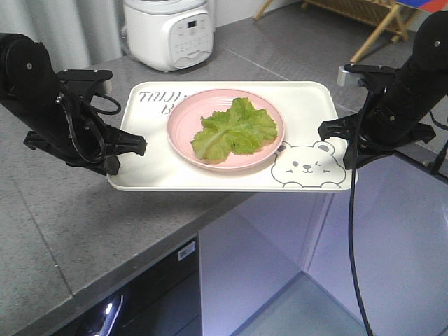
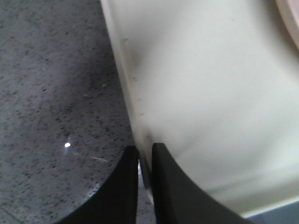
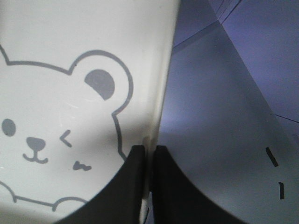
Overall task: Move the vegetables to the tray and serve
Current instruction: 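Keep gripping the tray edges with both grippers while driving forward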
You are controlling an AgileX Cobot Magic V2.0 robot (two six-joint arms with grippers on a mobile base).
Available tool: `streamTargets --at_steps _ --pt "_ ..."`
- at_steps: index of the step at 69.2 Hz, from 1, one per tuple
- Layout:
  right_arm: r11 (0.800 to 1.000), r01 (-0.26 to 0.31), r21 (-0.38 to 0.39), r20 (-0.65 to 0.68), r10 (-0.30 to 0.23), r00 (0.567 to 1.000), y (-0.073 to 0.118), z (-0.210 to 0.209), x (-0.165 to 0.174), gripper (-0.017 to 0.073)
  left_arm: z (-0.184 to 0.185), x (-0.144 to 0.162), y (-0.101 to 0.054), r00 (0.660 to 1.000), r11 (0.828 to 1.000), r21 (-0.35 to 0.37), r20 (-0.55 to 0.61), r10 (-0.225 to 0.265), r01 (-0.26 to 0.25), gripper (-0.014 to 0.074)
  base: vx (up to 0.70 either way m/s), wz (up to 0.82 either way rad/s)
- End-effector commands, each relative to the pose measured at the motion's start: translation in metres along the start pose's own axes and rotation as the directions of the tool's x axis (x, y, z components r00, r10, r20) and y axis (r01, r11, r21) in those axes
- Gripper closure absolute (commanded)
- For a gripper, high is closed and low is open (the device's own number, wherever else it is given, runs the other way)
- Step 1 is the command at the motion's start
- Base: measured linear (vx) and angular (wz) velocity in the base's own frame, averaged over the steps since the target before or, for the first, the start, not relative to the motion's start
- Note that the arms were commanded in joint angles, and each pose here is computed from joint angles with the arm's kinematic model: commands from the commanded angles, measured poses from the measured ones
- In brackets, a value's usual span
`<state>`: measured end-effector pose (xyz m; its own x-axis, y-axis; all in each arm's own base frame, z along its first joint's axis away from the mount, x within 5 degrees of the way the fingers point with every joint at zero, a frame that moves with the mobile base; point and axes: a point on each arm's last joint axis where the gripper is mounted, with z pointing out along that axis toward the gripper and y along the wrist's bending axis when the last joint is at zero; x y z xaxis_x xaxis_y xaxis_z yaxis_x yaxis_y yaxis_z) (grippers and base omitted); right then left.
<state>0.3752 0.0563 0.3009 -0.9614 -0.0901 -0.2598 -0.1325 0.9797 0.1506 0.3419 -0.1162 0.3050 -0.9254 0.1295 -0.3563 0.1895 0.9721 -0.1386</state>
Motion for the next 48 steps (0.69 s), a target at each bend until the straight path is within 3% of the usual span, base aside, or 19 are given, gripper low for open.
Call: streamTargets --at_steps 1,48 --pt "0.994 0.041 -0.105 0.146 -0.025 0.989 0.0206 -0.0341 -0.0038 0.0564 -0.0338 -0.0074 -0.0231 0.988 0.991 0.13 0.151 0.005 -0.025 0.0601 -0.03 -0.3" --pt "0.994 0.041 -0.105 0.146 -0.025 0.989 0.0206 -0.0341 -0.0038 0.0564 -0.0338 -0.0074 -0.0231 0.988 0.991 0.13 0.151 0.005 -0.025 0.0601 -0.04 -0.36"
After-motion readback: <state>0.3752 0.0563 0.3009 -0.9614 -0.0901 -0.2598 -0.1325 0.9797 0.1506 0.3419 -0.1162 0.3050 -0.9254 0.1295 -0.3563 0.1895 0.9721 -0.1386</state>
